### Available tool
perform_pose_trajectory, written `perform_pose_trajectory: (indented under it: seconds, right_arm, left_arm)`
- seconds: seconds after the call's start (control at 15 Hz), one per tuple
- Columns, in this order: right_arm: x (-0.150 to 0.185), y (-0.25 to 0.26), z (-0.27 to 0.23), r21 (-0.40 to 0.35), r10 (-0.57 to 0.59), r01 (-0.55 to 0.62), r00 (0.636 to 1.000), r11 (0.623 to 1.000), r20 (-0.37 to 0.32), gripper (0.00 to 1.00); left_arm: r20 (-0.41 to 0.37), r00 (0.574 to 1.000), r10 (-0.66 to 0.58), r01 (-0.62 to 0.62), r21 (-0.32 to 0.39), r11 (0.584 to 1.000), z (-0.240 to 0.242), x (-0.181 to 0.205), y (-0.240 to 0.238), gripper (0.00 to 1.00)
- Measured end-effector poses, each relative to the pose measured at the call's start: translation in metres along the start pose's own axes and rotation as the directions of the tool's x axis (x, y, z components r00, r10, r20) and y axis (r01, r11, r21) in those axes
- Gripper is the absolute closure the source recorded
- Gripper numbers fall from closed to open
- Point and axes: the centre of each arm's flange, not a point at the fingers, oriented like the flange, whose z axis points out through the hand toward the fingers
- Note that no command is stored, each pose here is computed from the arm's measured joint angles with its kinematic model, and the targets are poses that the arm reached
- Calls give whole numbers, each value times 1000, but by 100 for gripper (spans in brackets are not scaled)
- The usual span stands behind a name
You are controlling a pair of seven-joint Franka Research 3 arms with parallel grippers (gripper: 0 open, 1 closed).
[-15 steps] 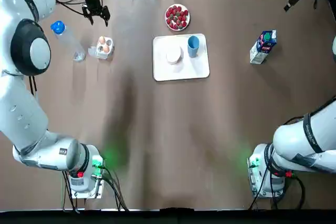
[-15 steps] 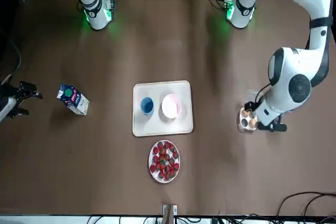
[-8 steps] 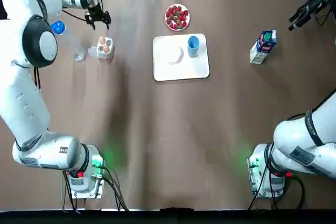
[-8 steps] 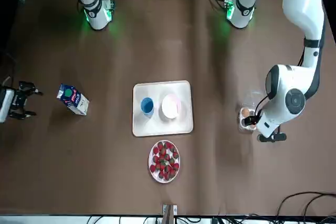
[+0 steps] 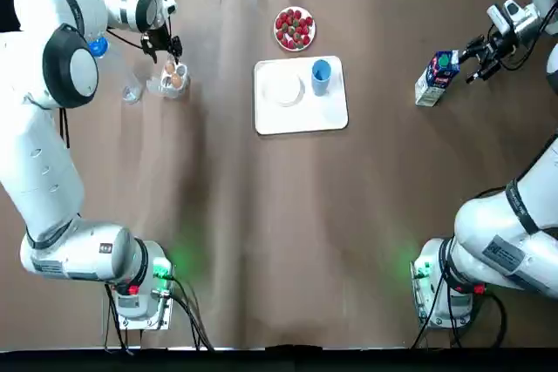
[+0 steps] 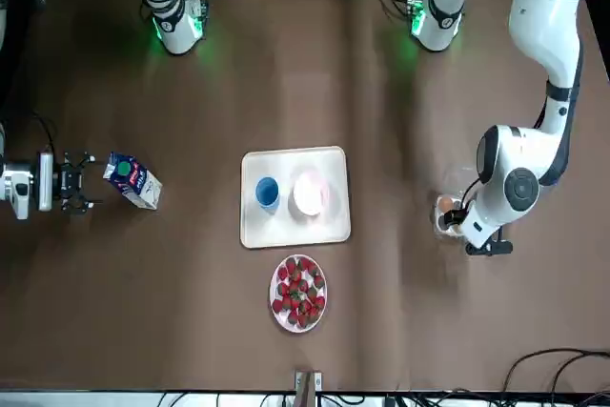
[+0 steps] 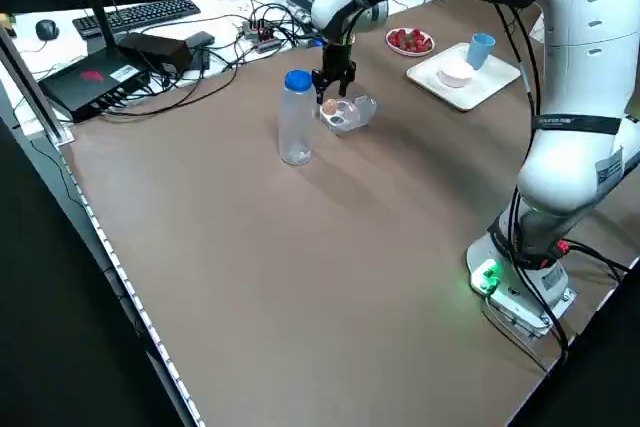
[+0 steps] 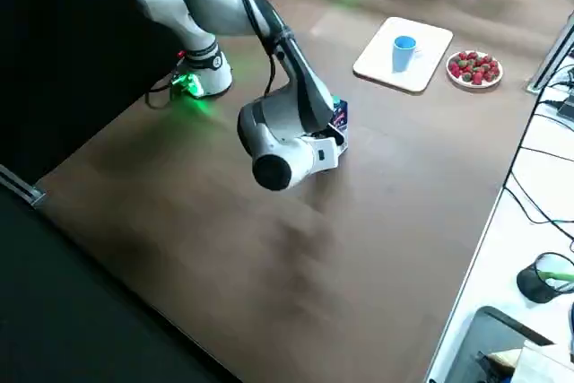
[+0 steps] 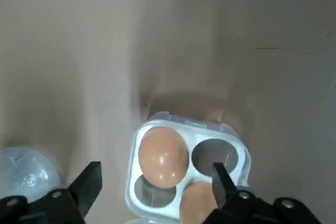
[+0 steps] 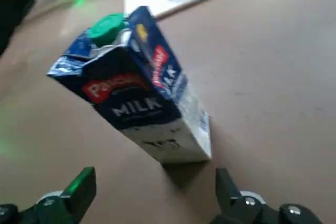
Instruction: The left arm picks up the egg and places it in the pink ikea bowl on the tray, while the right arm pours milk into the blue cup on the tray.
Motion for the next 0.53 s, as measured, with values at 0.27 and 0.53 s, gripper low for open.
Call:
perform_pose_trajectory:
  seconds: [0.27,0.53]
  right_arm:
    - [-16,2,28,32,-71,74,994,997,-82,0]
    - [-29,7,49,30,-110,115,985,993,-134,0]
  left_arm:
    - [-21,1000,2,-2,-5,1000,4,-1,1,8]
    - [-20,1000,4,-4,-7,1000,13,-2,2,12]
